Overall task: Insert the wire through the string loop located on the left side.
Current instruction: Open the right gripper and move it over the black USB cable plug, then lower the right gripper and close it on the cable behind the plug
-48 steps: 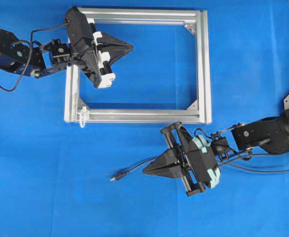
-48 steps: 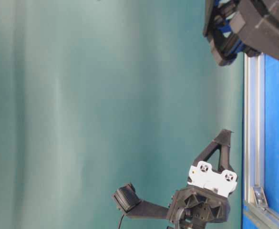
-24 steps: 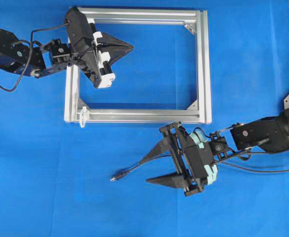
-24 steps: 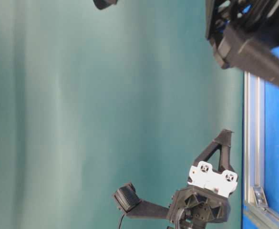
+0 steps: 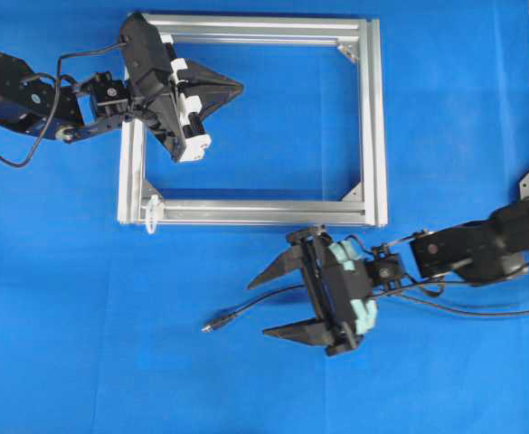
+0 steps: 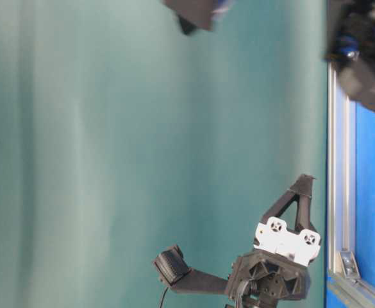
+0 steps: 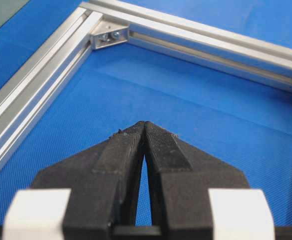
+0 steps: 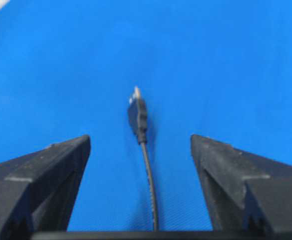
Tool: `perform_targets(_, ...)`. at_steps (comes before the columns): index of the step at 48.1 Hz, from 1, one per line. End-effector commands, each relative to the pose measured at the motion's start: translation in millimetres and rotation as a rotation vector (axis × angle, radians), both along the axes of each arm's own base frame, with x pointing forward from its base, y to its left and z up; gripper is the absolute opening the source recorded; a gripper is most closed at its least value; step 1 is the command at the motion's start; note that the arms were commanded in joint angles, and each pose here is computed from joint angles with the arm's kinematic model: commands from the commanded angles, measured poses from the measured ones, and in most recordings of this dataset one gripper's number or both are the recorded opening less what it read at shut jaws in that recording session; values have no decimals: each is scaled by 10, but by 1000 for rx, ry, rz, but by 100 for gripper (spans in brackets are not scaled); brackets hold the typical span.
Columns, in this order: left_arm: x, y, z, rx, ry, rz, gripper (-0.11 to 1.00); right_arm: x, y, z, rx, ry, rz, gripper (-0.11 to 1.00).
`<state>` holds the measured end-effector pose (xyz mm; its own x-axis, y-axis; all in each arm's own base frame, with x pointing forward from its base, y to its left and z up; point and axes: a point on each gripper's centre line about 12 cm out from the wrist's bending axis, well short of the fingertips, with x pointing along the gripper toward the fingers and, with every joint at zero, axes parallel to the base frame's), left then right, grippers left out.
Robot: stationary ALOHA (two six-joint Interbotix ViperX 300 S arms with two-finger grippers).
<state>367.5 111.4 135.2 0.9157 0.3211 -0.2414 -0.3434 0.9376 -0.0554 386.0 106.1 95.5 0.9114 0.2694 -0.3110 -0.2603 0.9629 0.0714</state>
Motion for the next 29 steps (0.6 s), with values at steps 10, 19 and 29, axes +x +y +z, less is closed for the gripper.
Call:
perform_targets(10, 25, -2, 136, 10, -32, -4, 0, 214, 40, -136, 19, -19, -19, 78)
perform_targets(19, 25, -2, 132, 8, -30, -4, 0, 222, 40, -178, 17, -10, -21, 77)
perform_targets(29, 26, -8, 132, 8, -30, -6, 0, 221, 41, -180, 16, -8, -20, 74)
